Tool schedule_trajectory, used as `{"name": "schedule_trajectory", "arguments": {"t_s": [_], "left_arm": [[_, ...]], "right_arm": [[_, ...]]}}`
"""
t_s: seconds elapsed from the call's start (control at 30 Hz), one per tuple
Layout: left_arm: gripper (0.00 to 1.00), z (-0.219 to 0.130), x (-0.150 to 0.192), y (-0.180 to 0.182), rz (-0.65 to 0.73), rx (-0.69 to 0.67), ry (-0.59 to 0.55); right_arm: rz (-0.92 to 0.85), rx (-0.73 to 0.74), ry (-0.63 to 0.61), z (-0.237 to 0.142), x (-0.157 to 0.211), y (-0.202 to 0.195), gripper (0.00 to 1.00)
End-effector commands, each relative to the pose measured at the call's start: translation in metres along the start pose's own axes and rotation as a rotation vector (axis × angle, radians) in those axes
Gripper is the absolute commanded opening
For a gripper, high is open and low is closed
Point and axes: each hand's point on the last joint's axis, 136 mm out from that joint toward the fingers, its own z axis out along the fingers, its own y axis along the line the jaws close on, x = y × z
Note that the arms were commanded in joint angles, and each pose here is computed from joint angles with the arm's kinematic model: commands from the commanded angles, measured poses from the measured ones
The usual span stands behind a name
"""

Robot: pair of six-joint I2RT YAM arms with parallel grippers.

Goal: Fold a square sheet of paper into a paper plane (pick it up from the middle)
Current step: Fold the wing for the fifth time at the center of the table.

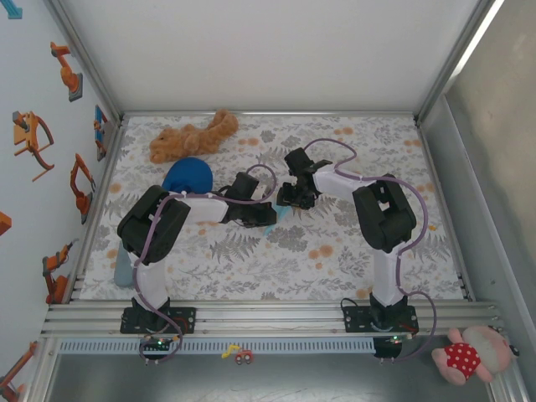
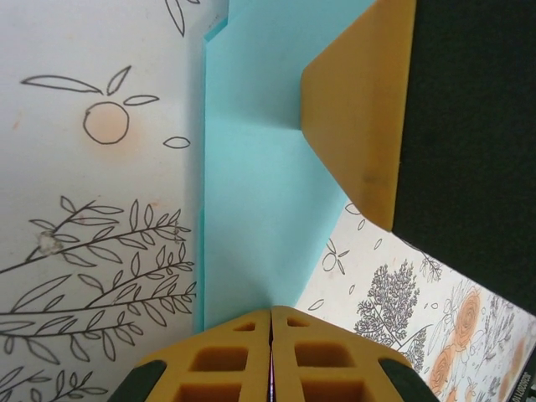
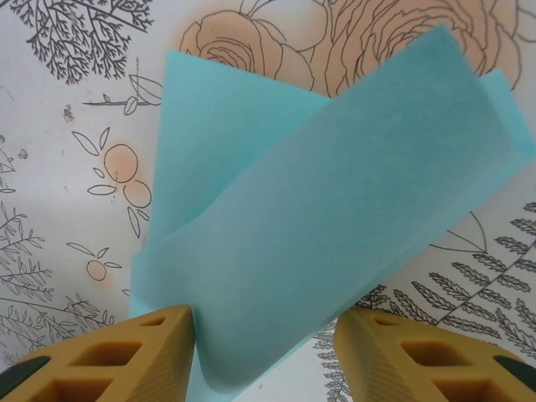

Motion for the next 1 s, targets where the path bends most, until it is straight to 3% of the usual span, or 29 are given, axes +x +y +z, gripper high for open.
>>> {"name": "schedule_trajectory", "arguments": {"t_s": [0.0,0.13,0.3,0.53,0.63,0.73,0.87,0.97], "left_arm": [[0.09,0.005,0.007,0.017,-0.053,-0.052,0.026],[0.09,0.006,0.009,0.021,-0.077,-0.046,0.027],[0.09,0.006,0.011,0.023,-0.095,-0.027,0.026],[0.08,0.008,0.011,0.021,-0.099,-0.003,0.026],[0.08,0.008,0.011,0.021,-0.099,-0.001,0.025],[0.08,0.008,0.010,0.021,-0.098,0.000,0.023],[0.08,0.008,0.011,0.021,-0.100,0.003,0.025],[0.08,0.007,0.012,0.021,-0.099,0.001,0.026]], "right_arm": [[0.024,0.155,0.145,0.057,0.043,-0.054,0.50],[0.012,0.083,0.079,0.029,0.022,-0.033,0.50],[-0.029,-0.033,-0.073,-0.032,-0.011,-0.004,0.51],[-0.054,-0.152,-0.199,-0.084,-0.017,0.001,0.51],[-0.103,-0.256,-0.214,-0.091,-0.013,0.017,0.48],[-0.141,-0.366,-0.189,-0.087,-0.007,0.037,0.39],[-0.163,-0.390,-0.131,-0.070,0.000,0.049,0.26],[-0.158,-0.410,-0.102,-0.058,0.000,0.053,0.22]]}}
